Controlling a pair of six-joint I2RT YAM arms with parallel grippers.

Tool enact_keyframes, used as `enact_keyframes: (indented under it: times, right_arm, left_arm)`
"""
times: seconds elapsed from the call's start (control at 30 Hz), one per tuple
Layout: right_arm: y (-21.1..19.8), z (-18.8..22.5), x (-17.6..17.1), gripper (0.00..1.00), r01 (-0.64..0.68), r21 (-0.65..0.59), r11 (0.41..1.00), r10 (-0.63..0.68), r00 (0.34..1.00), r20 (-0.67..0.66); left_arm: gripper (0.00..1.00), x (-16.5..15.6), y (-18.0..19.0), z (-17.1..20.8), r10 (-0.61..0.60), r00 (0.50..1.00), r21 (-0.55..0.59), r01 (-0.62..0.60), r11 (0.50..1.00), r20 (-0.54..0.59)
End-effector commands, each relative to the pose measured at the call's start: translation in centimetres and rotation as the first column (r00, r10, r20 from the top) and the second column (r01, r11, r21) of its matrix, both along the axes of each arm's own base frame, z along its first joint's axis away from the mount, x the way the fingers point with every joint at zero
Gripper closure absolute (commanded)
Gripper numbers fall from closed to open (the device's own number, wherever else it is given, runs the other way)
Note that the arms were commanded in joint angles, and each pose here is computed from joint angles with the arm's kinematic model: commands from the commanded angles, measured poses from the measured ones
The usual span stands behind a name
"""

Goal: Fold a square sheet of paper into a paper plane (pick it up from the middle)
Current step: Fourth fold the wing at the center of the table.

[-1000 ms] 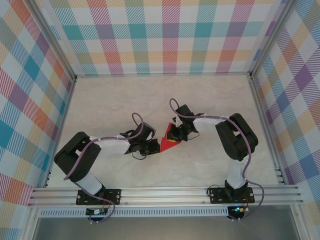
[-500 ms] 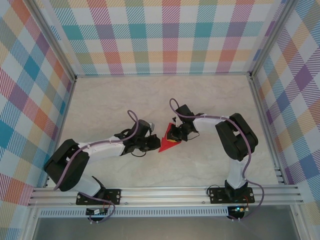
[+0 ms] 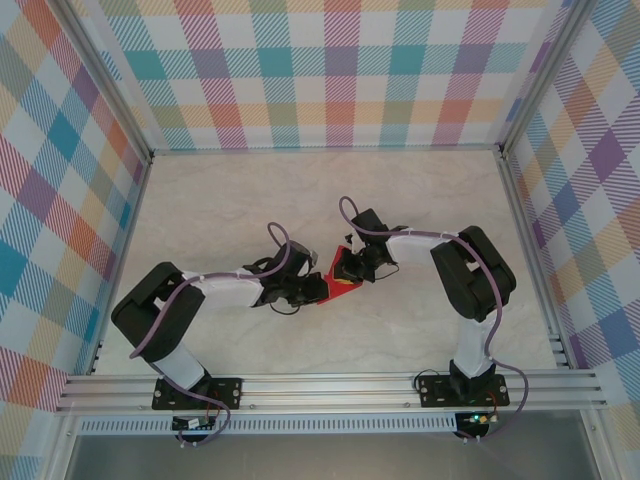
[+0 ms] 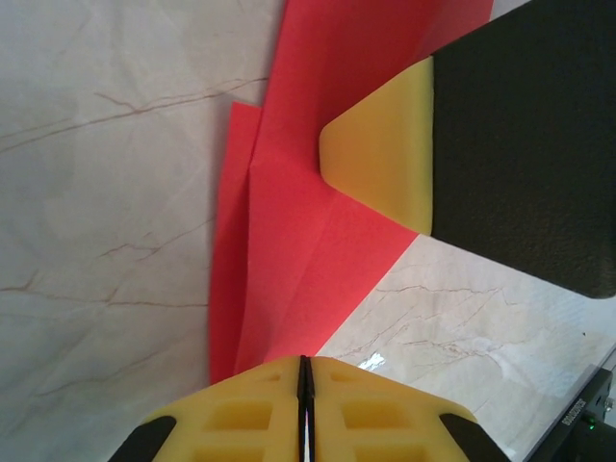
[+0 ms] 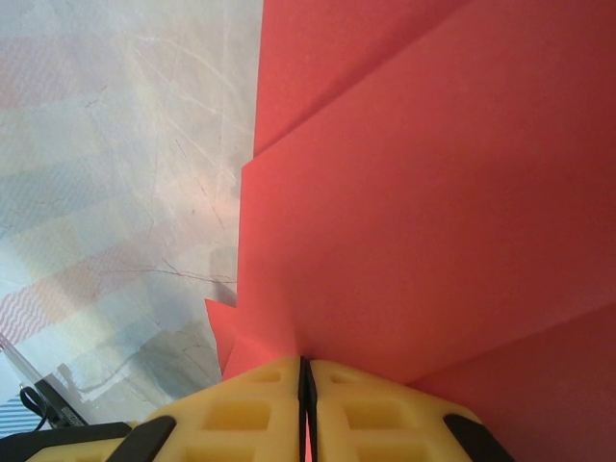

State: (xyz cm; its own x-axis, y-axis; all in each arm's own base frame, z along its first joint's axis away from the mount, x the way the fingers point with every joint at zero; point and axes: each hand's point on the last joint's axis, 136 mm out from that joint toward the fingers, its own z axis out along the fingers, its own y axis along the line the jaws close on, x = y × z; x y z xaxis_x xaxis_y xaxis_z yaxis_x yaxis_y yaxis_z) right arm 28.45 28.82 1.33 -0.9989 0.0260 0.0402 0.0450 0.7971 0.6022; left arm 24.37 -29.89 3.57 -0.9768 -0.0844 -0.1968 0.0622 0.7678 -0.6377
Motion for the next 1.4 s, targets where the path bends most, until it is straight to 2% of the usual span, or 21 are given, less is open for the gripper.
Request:
enact_keyframes:
  times: [0.0, 0.3, 0.97, 1.03, 1.17, 1.23, 1.37]
  right_arm:
    - [-2.6, -4.3, -1.0, 0.89, 0.036, -0.16, 0.987, -0.047, 0.997, -0.062]
    - [-2.7, -4.4, -1.0, 0.89, 0.036, -0.165, 0.986, -0.047, 0.997, -0.065]
    - [-2.8, -4.6, -1.1, 0.89, 0.036, -0.172, 0.984, -0.05, 0.996, -0.075]
    - [-2.8, -4.6, -1.2, 0.89, 0.036, -0.171, 0.985, -0.049, 0.996, -0.077]
    - [-2.7, -4.4, -1.1, 0.89, 0.036, -0.166, 0.985, -0.049, 0.996, -0.072]
    - [-2.6, -4.3, -1.0, 0.89, 0.036, -0.163, 0.986, -0.048, 0.996, -0.071]
    - [-2.5, -4.3, -0.9, 0.89, 0.036, -0.157, 0.987, -0.048, 0.996, -0.07]
  left_arm:
    - [0.9, -0.2, -0.6, -0.3, -0.014, 1.0, 0.001, 0.014, 1.0, -0.023]
    - [0.89, -0.8, 1.1, -2.2, 0.01, 0.998, 0.097, -0.005, 0.995, -0.054]
    - [0.91, -5.9, 5.6, -5.2, 0.015, 0.984, 0.216, 0.024, 0.976, -0.176]
    - [0.91, -5.5, 5.3, -4.4, 0.002, 0.988, 0.204, 0.03, 0.979, -0.153]
    - [0.92, -3.0, 3.0, -0.4, -0.004, 1.0, 0.091, 0.006, 0.996, -0.029]
    - [0.91, -1.4, 1.9, 2.0, 0.015, 0.998, 0.027, -0.017, 0.999, 0.055]
    - [0.91, 0.9, 0.8, 4.0, 0.059, 0.987, -0.027, -0.056, 0.998, 0.149]
